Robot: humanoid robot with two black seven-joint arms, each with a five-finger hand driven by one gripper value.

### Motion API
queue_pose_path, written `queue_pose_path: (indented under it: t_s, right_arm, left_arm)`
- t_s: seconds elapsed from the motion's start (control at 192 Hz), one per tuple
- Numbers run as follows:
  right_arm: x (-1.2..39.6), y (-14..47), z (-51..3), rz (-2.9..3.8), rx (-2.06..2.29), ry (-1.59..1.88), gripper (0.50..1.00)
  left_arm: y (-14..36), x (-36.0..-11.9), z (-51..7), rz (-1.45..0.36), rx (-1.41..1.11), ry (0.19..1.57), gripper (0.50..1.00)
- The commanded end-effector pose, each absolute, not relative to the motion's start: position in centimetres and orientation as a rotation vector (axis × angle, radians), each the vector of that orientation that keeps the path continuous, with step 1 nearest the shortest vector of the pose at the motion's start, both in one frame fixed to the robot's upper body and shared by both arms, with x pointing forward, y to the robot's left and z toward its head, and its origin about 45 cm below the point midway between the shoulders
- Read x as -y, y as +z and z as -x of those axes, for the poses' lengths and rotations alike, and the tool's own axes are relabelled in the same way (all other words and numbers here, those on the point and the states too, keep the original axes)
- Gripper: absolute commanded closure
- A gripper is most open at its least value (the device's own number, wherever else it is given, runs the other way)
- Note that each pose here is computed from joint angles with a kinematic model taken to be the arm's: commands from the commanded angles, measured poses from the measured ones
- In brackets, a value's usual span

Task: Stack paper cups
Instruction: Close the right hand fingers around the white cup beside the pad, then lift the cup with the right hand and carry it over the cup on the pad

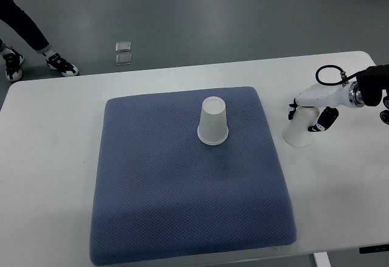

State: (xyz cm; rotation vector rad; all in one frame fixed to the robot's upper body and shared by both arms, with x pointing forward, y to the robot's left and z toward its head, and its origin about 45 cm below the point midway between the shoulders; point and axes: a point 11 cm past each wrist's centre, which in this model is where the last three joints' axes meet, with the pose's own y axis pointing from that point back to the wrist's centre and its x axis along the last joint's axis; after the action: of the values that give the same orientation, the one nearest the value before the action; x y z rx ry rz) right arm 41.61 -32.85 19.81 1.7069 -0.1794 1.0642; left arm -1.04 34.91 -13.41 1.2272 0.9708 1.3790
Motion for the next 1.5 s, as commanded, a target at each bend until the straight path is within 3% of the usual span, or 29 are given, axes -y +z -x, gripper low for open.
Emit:
queue_pose_path:
  t_s: [0.0, 0.224, 0.905, 1.492]
  right_arm:
    - [32.8, 20.0, -41.7, -1.706, 0.181, 1.068, 0.81]
    - [32.7, 22.2, -42.8, -1.687, 0.197, 1.101, 0.81]
    - [25.9, 34.4, -46.0, -1.66, 0.166, 1.312, 0.81]
    - [18.2, 38.4, -43.3, -1.799, -0.049, 1.356, 0.807]
  left_arm:
    - [-13.4, -34.9, 1.0, -1.227, -0.971, 1.379, 0.5]
    - [-13.4, -34.9, 1.0, -1.227, -0.971, 1.379, 0.5]
    - [-13.4, -34.9, 1.0, -1.227, -0.971, 1.379, 0.5]
    - [-13.4, -34.9, 1.0, -1.227, -0.971, 1.379, 0.5]
